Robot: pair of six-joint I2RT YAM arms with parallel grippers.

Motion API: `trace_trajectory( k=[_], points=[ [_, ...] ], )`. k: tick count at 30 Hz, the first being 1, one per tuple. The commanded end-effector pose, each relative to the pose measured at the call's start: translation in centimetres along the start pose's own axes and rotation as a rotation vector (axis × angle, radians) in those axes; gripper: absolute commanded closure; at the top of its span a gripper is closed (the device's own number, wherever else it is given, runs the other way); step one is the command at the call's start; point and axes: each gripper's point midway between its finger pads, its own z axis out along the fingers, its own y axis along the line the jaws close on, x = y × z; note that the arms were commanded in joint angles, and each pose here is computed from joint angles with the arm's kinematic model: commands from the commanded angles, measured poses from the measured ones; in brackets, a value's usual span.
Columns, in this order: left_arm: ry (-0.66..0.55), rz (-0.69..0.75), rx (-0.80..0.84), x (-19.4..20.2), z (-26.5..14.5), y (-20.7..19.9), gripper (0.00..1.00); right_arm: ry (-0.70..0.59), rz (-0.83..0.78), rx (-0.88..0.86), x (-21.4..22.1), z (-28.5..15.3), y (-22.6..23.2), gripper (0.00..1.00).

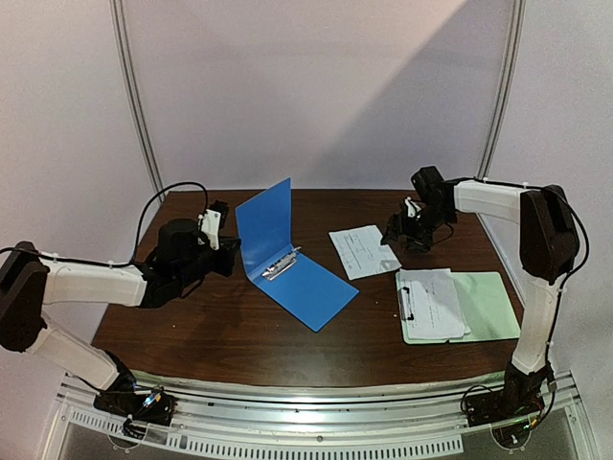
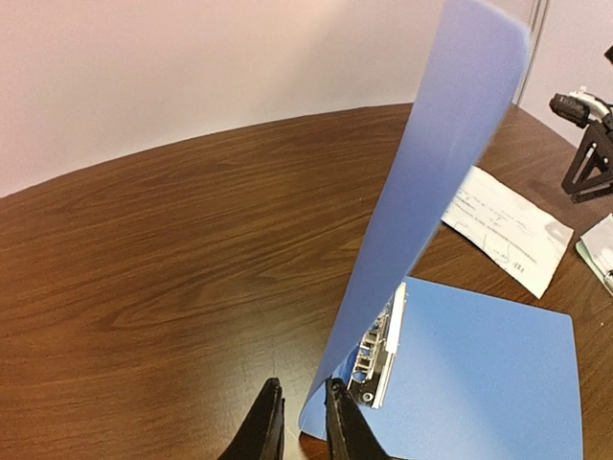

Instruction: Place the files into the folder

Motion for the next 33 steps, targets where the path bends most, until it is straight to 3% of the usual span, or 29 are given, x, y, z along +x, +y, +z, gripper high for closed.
trace_trajectory(
  k=[1, 7, 8, 11, 13, 26, 33],
  points=[
    [0.004, -0.017, -0.009, 0.4, -0.6, 0.1, 0.84, 0.011, 0.004, -0.042, -0.9, 0.3, -1.0, 0.25],
    [-0.006, -0.01, -0.009, 0.1, -0.6, 0.0, 0.82, 0.071, 0.028, -0.145, -1.3, 2.2, -1.1, 0.23],
    [-0.008, -0.006, -0.007, 0.1, -0.6, -0.1, 0.75, 0.078, 0.022, -0.148, -1.5, 2.6, -1.2, 0.24],
    [-0.027, 0.009, -0.005, 0.0, -0.7, -0.1, 0.42, 0.096, 0.025, -0.156, -1.7, 3.8, -1.7, 0.24],
    [-0.031, 0.019, -0.002, -0.1, -0.7, -0.1, 0.35, 0.1, 0.038, -0.163, -1.9, 4.2, -2.1, 0.24],
    [-0.033, 0.0, 0.033, 1.4, -3.4, 0.0, 0.34, 0.157, 0.046, -0.281, -2.0, 6.0, -1.3, 0.29],
    [-0.006, 0.021, 0.076, 1.9, -2.2, -1.0, 0.28, 0.225, 0.075, -0.365, -0.6, 7.5, -1.0, 0.39]
  ],
)
